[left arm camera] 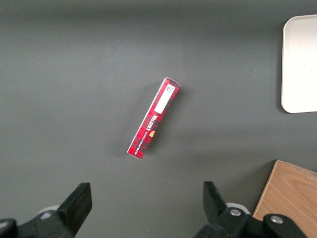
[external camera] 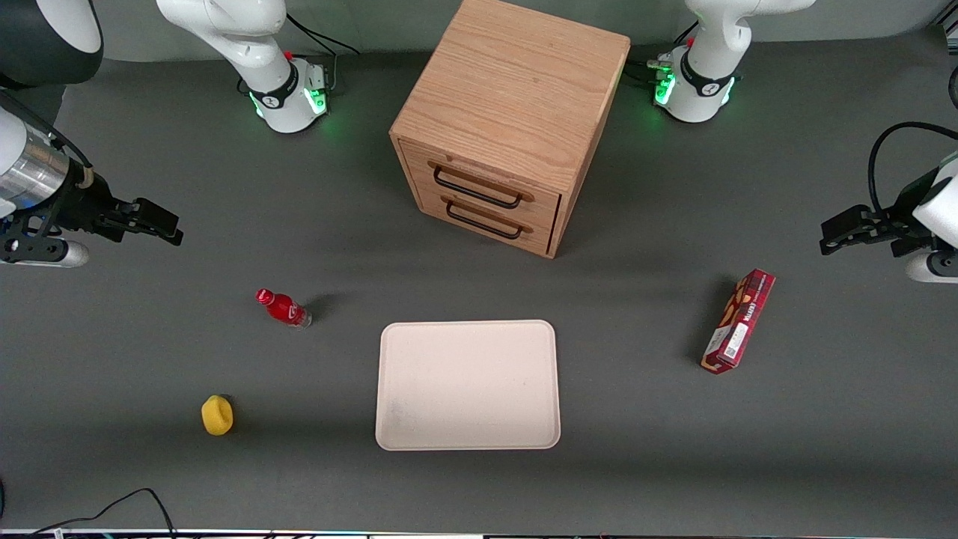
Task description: Open upper drawer
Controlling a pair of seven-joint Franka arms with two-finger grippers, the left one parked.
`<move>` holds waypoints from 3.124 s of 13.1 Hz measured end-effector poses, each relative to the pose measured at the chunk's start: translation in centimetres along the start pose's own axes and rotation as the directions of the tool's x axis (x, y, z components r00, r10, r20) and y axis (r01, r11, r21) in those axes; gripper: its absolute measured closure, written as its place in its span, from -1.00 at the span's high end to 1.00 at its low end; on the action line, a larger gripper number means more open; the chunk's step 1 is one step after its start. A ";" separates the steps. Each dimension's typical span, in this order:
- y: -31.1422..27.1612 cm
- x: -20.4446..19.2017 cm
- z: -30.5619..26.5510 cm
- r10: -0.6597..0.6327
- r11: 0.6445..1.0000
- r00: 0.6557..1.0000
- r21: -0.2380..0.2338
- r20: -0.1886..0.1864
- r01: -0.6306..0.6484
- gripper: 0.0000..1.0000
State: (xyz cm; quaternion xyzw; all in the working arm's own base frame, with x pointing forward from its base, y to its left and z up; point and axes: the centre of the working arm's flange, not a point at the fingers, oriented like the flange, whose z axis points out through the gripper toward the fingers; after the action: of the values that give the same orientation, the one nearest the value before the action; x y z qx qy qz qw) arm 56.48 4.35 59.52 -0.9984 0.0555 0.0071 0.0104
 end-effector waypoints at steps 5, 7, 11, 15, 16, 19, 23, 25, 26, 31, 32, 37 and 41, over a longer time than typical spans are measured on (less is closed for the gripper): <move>0.0 0.1 0.1 0.000 1.000 1.000 0.000 0.002 0.000 1.00; -0.6 0.0 0.2 -0.009 1.000 1.000 0.010 0.005 0.009 1.00; -7.5 -0.9 1.1 -0.132 0.986 0.991 0.109 0.031 0.128 1.00; -16.6 -1.8 3.3 -0.491 0.859 0.871 0.164 -0.004 0.485 1.00; -19.2 -2.0 4.3 -0.573 0.805 0.820 0.183 -0.009 0.564 1.00; -27.3 -3.7 6.8 -0.718 0.672 0.696 0.237 -0.023 0.702 1.00; -34.8 -8.0 8.6 -0.804 0.548 0.590 0.300 -0.069 0.781 1.00; -36.9 -9.3 11.1 -0.834 0.504 0.550 0.338 -0.049 0.794 1.00; -37.5 -9.5 12.6 -0.847 0.486 0.530 0.354 -0.035 0.799 1.00; -38.0 -8.6 17.2 -0.883 0.430 0.469 0.382 -0.012 0.818 1.00; -38.1 -8.7 17.5 -0.885 0.427 0.466 0.384 -0.009 0.819 1.00; -38.8 -10.1 19.7 -0.891 0.420 0.453 0.387 0.005 0.821 1.00; -39.2 -10.8 20.7 -0.893 0.414 0.450 0.385 -0.002 0.825 1.00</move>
State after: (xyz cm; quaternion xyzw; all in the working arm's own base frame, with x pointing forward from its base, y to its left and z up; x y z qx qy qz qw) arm 49.85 44.96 39.83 -0.8595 -0.4672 0.0930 0.1853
